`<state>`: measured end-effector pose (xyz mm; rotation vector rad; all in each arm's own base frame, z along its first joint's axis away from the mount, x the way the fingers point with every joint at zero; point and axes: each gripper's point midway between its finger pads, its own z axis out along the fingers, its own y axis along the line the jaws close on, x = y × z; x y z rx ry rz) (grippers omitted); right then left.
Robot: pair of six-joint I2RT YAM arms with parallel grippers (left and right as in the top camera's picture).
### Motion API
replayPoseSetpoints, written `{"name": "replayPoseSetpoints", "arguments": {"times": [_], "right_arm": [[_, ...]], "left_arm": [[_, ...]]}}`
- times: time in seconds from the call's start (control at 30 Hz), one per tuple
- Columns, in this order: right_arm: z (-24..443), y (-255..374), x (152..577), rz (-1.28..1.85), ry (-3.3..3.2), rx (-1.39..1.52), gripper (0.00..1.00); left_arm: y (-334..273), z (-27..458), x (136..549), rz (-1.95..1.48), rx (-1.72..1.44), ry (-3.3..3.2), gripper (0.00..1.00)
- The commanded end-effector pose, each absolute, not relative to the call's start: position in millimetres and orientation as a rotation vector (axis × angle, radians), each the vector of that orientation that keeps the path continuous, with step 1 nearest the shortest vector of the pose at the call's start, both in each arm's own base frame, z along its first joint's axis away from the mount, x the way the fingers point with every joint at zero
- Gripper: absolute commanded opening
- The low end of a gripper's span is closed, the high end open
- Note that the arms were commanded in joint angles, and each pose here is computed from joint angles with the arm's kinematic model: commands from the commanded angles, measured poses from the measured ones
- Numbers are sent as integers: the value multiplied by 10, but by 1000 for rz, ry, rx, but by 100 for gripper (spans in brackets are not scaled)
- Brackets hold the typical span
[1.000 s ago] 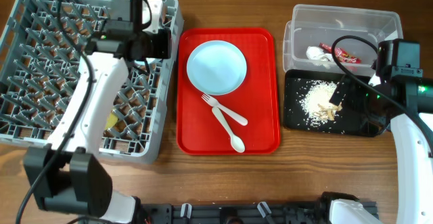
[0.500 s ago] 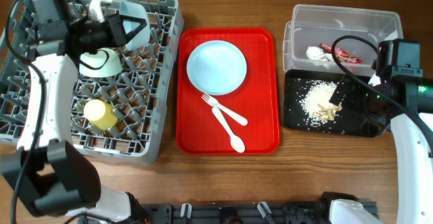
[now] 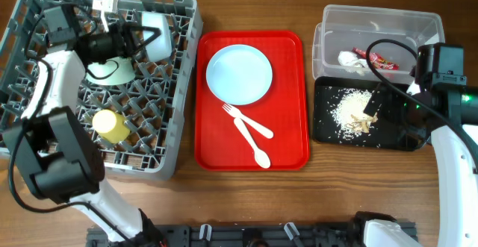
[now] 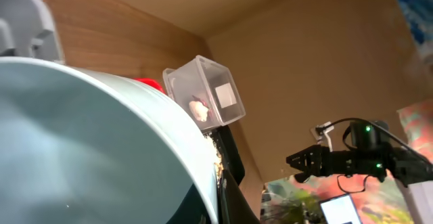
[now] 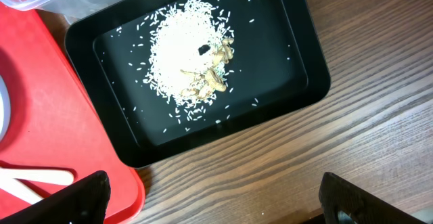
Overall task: Sort waste into correct bins and load items into the dishwasher rack
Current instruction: 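Set the blue bowl into the rack and release it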
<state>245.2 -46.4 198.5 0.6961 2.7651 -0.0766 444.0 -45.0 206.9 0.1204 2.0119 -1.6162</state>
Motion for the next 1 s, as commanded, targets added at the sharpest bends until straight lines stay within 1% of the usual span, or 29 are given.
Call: {"name": "replayPoseSetpoints", "arguments": {"times": [0.0, 0.03, 0.2, 0.27, 0.33, 0.37, 0.43, 0.47, 0.53, 0.57, 0.6, 0.83, 0.97], "right_arm": [[1989, -460, 2443, -68, 2768, 684, 100], [1989, -460, 2443, -68, 2769, 684, 100], [1987, -460, 2441, -68, 2769, 683, 100], [1987, -460, 2437, -68, 2771, 684, 100], [1985, -459, 2431, -69, 2774, 684, 100], [1984, -458, 2428, -69, 2775, 685, 100], [1984, -458, 2425, -70, 2776, 685, 100], [1984, -458, 2425, -69, 2776, 684, 100], [1984, -458, 2426, -69, 2776, 685, 99], [1984, -458, 2425, -69, 2776, 685, 100], [1983, -458, 2425, -69, 2776, 684, 100], [1980, -456, 2412, -70, 2781, 685, 100], [1979, -456, 2411, -71, 2782, 685, 100]], "left_arm": [[-307, 1926, 4461, -1675, 63, 1990, 4], [-285, 1898, 4468, -1677, 52, 1992, 4], [-125, 1804, 4488, -1668, -7, 1996, 18], [-30, 1744, 4500, -1634, -53, 2020, 20], [51, 1709, 4497, -1615, -93, 2034, 34], [81, 1697, 4494, -1609, -107, 2038, 45], [168, 1692, 4487, -1600, -133, 2035, 48], [231, 1692, 4483, -1593, -150, 2030, 69], [330, 1688, 4467, -1587, -183, 2024, 73], [370, 1685, 4455, -1587, -202, 2024, 84], [414, 1681, 4444, -1586, -220, 2023, 99], [655, 1696, 4395, -1549, -292, 2012, 100], [743, 1793, 4369, -1484, -295, 2018, 100]]}}
